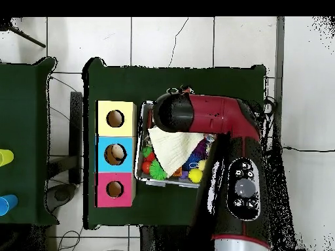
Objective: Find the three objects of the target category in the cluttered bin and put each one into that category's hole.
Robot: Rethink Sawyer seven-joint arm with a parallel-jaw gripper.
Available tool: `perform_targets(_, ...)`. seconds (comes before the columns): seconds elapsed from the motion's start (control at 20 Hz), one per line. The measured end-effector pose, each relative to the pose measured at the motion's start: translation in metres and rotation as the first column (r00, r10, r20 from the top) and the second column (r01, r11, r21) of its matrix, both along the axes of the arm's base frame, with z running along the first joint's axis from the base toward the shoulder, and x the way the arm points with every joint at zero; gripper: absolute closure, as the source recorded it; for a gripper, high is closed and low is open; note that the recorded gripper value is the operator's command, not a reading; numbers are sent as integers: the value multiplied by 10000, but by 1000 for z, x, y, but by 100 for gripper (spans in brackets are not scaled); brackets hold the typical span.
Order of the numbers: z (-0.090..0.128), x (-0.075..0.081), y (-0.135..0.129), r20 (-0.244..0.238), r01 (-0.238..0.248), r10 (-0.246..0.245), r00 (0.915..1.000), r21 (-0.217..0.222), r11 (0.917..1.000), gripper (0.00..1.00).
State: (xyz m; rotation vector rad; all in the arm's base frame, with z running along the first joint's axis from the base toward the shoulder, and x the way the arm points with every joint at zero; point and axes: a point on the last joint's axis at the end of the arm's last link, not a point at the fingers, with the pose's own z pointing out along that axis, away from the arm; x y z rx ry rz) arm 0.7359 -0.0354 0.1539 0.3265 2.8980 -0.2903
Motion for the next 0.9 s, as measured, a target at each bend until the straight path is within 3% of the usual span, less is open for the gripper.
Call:
perform_targets(0.4, 33, -13, 3, 188, 329, -332, 9993, 173, 9993, 100)
perform_targets(0.6, 27, -23, 1, -41, 488, -487, 9988, 217, 9986, 100)
perform_targets(0.9, -5, -44, -10, -756, 728, -725, 9945, 11, 9973, 100)
